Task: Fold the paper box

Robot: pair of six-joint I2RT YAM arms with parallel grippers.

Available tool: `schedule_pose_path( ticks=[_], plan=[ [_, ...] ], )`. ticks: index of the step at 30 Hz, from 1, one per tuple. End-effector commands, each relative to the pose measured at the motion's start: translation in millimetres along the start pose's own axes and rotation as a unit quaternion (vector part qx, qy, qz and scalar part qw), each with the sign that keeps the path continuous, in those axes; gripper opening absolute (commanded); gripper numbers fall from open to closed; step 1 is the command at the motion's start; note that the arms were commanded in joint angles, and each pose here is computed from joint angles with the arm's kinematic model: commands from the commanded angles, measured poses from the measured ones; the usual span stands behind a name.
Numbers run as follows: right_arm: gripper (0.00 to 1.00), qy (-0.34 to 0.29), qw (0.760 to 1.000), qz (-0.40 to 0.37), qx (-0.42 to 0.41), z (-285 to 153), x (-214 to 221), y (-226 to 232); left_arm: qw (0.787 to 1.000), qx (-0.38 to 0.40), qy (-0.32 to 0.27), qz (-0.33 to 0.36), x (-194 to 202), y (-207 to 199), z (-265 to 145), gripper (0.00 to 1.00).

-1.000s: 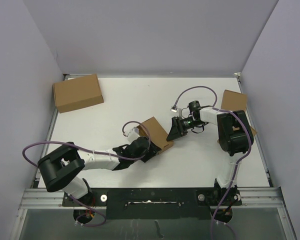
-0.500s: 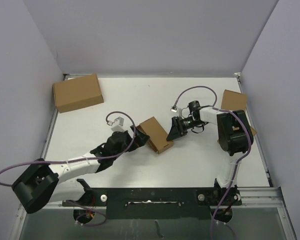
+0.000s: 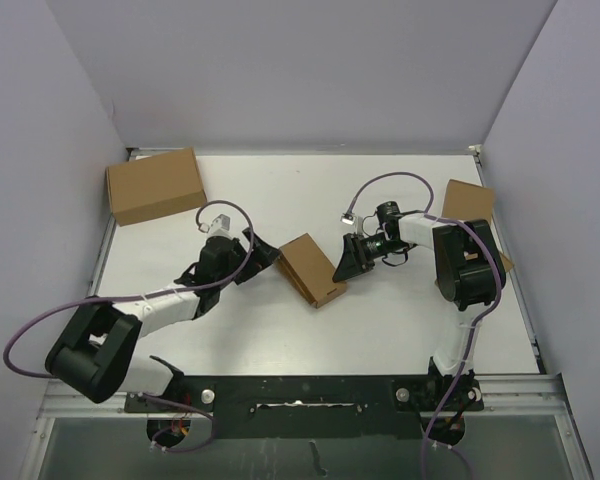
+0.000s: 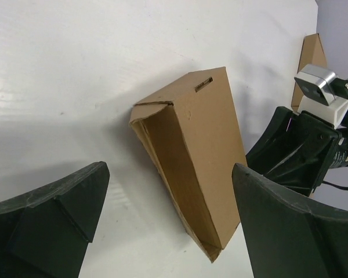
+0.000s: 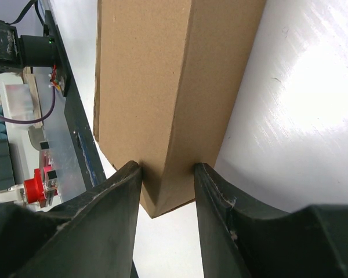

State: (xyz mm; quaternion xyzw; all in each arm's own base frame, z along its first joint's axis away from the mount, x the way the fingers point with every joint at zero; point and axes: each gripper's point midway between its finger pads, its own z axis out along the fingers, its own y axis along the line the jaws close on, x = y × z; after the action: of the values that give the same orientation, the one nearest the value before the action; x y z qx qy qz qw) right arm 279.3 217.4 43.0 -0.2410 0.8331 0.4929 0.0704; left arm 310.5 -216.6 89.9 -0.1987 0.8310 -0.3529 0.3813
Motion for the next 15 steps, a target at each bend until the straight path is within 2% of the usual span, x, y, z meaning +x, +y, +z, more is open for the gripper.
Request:
schedule_pose_path(
  ticks=[1, 10, 15],
  plan=[
    [0.39, 0.032, 0.997, -0.017, 0.064, 7.0, 13.7, -33.6, 0.999, 0.046, -0.003, -0.002, -16.7, -32.9, 20.7, 0.88],
    [0.39, 0.034, 0.997, -0.017, 0.063, 7.9, 14.1, -33.4, 0.999, 0.016, 0.023, -0.023, -7.6, -22.4, 57.1, 0.84],
    [0.38, 0.037, 0.997, -0.017, 0.062, 8.8, 14.5, -33.7, 0.999, -0.008, 0.036, -0.032, -3.0, -14.0, 66.5, 0.72]
  ],
)
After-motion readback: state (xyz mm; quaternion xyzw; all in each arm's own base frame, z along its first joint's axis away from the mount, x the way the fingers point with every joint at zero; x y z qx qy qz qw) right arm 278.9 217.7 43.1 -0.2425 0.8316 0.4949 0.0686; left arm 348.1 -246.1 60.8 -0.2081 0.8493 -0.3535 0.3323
